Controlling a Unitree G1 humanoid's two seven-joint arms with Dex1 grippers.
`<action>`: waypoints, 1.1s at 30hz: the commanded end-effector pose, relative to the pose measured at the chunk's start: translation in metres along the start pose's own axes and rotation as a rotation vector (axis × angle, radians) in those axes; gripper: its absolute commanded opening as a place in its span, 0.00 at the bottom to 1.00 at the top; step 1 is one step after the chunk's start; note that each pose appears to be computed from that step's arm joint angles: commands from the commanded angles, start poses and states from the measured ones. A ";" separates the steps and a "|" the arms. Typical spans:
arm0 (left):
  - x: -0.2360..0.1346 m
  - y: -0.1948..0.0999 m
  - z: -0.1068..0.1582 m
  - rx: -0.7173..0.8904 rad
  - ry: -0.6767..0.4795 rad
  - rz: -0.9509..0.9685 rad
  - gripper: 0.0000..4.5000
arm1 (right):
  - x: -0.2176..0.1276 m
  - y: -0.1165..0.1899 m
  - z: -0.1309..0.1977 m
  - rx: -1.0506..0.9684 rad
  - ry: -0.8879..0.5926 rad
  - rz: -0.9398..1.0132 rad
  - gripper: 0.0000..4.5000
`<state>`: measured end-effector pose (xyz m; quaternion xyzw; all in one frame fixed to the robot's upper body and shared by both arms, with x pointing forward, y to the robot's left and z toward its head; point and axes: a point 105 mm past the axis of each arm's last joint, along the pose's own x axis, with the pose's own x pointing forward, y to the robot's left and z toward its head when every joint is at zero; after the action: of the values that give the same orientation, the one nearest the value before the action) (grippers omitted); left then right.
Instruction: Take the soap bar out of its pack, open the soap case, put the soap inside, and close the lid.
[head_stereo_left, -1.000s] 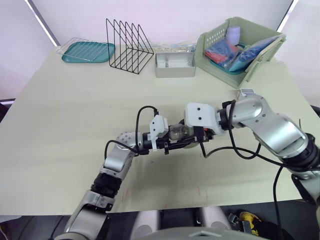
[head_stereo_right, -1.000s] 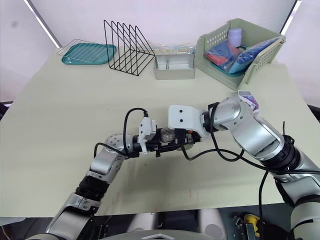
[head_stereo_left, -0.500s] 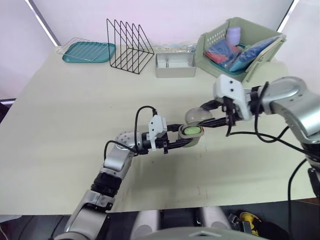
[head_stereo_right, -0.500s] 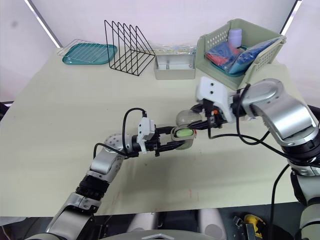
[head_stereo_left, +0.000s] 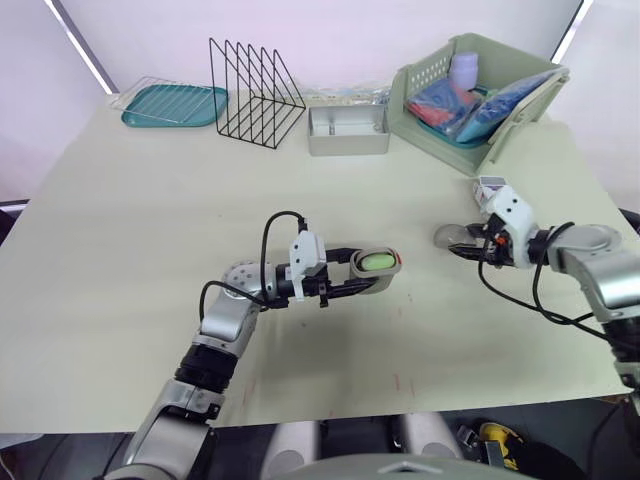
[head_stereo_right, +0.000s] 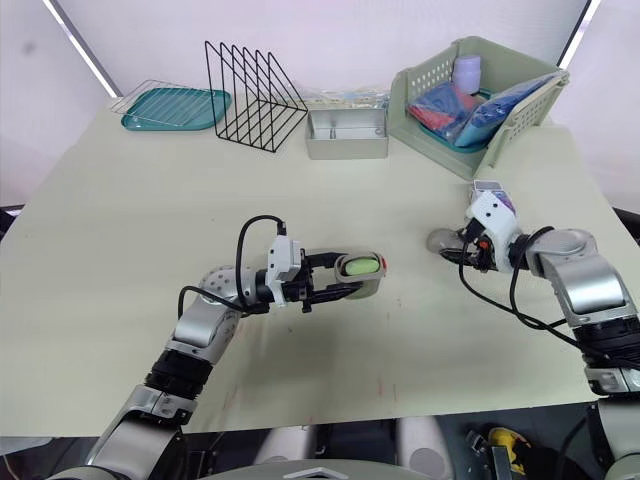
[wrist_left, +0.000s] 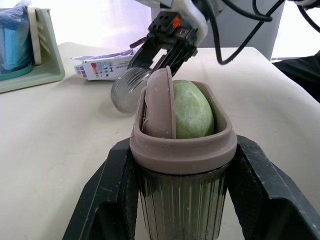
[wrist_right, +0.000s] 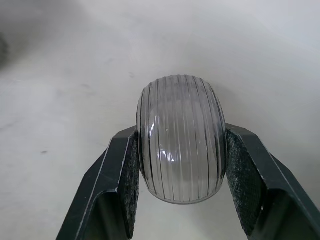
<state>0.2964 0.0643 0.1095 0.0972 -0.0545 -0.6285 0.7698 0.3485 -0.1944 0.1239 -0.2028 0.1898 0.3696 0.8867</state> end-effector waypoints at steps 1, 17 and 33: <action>-0.006 0.002 -0.010 -0.012 0.045 0.014 0.42 | 0.002 -0.001 -0.014 0.007 0.007 -0.061 0.41; -0.004 -0.001 -0.011 -0.024 0.047 0.018 0.42 | -0.023 0.018 -0.010 -0.100 0.221 0.157 0.98; 0.000 0.000 -0.012 -0.029 0.043 0.023 0.42 | -0.034 -0.001 0.041 0.106 0.446 0.149 0.98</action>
<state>0.2974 0.0614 0.1088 0.0905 -0.0551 -0.6256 0.7729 0.3364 -0.1934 0.1732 -0.2268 0.4013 0.3758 0.8039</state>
